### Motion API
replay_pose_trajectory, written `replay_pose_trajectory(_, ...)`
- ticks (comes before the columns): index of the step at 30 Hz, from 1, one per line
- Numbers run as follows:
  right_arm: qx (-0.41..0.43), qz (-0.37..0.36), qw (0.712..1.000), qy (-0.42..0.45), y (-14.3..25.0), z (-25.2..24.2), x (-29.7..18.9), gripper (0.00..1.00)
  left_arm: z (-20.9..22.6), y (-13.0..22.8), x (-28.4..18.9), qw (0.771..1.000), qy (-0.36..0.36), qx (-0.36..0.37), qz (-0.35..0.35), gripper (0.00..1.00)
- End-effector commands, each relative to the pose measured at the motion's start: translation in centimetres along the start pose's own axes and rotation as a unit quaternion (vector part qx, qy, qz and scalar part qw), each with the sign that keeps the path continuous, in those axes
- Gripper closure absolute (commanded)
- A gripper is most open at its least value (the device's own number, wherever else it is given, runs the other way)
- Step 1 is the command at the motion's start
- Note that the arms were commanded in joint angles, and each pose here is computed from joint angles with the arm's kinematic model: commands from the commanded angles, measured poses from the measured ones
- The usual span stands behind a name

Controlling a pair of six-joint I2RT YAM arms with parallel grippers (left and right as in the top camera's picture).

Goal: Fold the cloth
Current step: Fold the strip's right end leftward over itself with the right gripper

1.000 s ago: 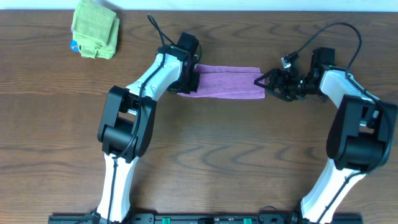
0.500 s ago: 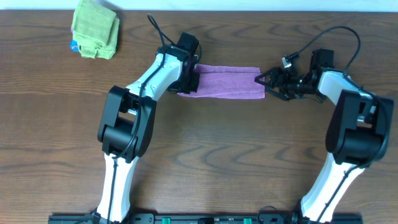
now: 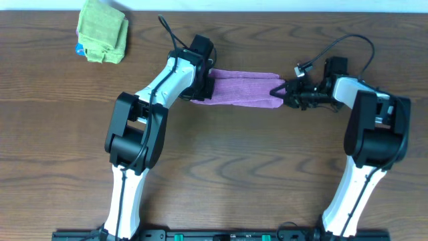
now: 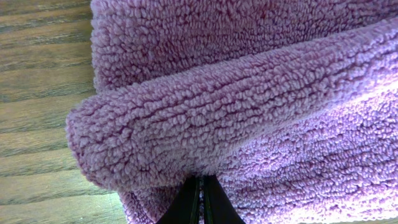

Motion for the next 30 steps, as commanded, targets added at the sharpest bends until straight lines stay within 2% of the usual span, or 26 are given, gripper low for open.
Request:
replay_pose_trajectory(1, 0.026, 0.004, 0.998, 0.052, 0.2, -2.2, 0.8, 0.93, 0.2, 0.4, 0.4, 1.0, 0.001, -0.004, 0.009, 0.94)
replay_pose_trajectory(2, 0.026, 0.004, 0.998, 0.052, 0.1, -2.1, 0.8, 0.98, 0.2, 0.4, 0.4, 1.0, 0.002, -0.004, 0.009, 0.94)
replay_pose_trajectory(7, 0.029, 0.004, 0.998, 0.057, -0.6, -1.2, 0.3, 0.98, -0.7, 0.2, 0.0, 0.999, 0.034, -0.004, 0.011, 0.94)
replay_pose_trajectory(10, 0.035, 0.006, 0.996, 0.076, -0.9, -0.9, -0.2, 0.98, -1.2, -1.0, -1.8, 0.999, 0.041, 0.0, -0.016, 0.94)
replay_pose_trajectory(14, 0.038, 0.011, 0.993, 0.115, -1.0, -0.4, -1.3, 0.99, -2.6, -3.9, -7.5, 0.994, 0.061, 0.011, -0.093, 0.94)
replay_pose_trajectory(18, 0.028, -0.001, 0.985, 0.17, -1.3, 1.1, -3.4, 0.98, -2.4, -5.6, -15.7, 0.98, 0.064, 0.011, -0.188, 0.94)
replay_pose_trajectory(24, 0.0, -0.048, 0.962, 0.27, -1.5, 4.1, -7.5, 0.98, 1.3, -4.4, -24.3, 0.965, 0.056, -0.024, -0.257, 0.94)
replay_pose_trajectory(30, -0.034, -0.1, 0.915, 0.389, -0.7, 7.9, -9.1, 0.99, 5.9, -1.0, -29.9, 0.957, 0.043, -0.083, -0.273, 0.94)
Point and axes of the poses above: each gripper's point midway between its finger pads, its own x axis out along the fingers, its own z axis along the line the jaws close on, y = z × x, the point moved 5 cm from there along -x, back along the fingers, and after that the axes turned 4 degrees about -x, right-handed, at the moved point
